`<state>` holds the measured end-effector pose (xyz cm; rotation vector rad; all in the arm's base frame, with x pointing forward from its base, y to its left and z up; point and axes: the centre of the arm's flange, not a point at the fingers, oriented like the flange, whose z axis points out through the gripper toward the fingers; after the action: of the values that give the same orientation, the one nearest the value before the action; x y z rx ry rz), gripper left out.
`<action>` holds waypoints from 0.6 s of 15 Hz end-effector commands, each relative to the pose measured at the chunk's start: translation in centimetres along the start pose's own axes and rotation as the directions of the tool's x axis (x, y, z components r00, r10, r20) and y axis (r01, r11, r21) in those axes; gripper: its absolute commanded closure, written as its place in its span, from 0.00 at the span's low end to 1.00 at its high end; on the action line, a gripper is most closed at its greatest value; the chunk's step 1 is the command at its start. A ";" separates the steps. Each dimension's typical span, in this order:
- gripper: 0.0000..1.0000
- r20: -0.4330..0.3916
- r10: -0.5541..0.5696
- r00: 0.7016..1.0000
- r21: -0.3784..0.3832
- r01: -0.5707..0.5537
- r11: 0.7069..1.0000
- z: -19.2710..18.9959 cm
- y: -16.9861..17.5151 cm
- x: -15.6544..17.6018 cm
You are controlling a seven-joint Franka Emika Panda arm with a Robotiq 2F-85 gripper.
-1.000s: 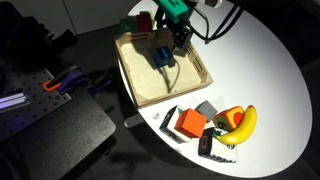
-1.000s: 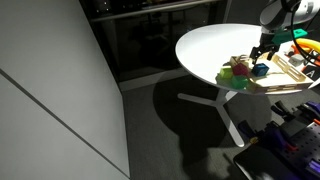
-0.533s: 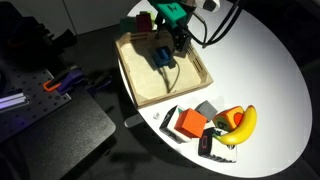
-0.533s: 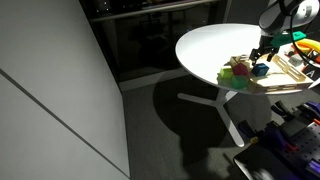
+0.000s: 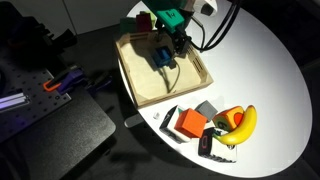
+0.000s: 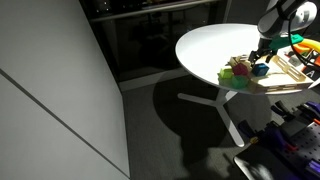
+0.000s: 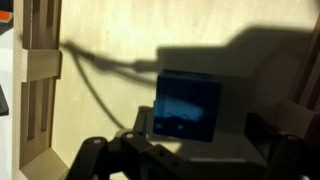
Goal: Remove the blue block from the box
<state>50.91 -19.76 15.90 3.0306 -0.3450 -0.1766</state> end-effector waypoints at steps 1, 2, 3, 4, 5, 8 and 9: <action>0.00 -0.008 0.012 1.000 -0.002 -0.013 1.000 0.5 0.5 0.4; 0.25 -0.003 0.012 1.000 -0.001 -0.012 1.000 0.6 0.5 0.4; 0.27 0.000 0.013 1.000 0.000 -0.013 1.000 0.7 0.5 0.4; 0.34 0.001 0.014 1.000 0.000 -0.014 1.000 0.7 0.6 0.4; 0.44 0.000 0.016 1.000 -0.001 -0.016 1.000 0.6 0.7 0.4; 0.67 -0.007 0.026 1.000 0.001 -0.026 1.000 -0.7 1.5 0.3; 0.68 -0.009 0.033 0.999 -0.002 -0.033 0.999 -1.1 1.9 0.3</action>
<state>50.71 -20.36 15.56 3.0278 -0.3610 -0.1839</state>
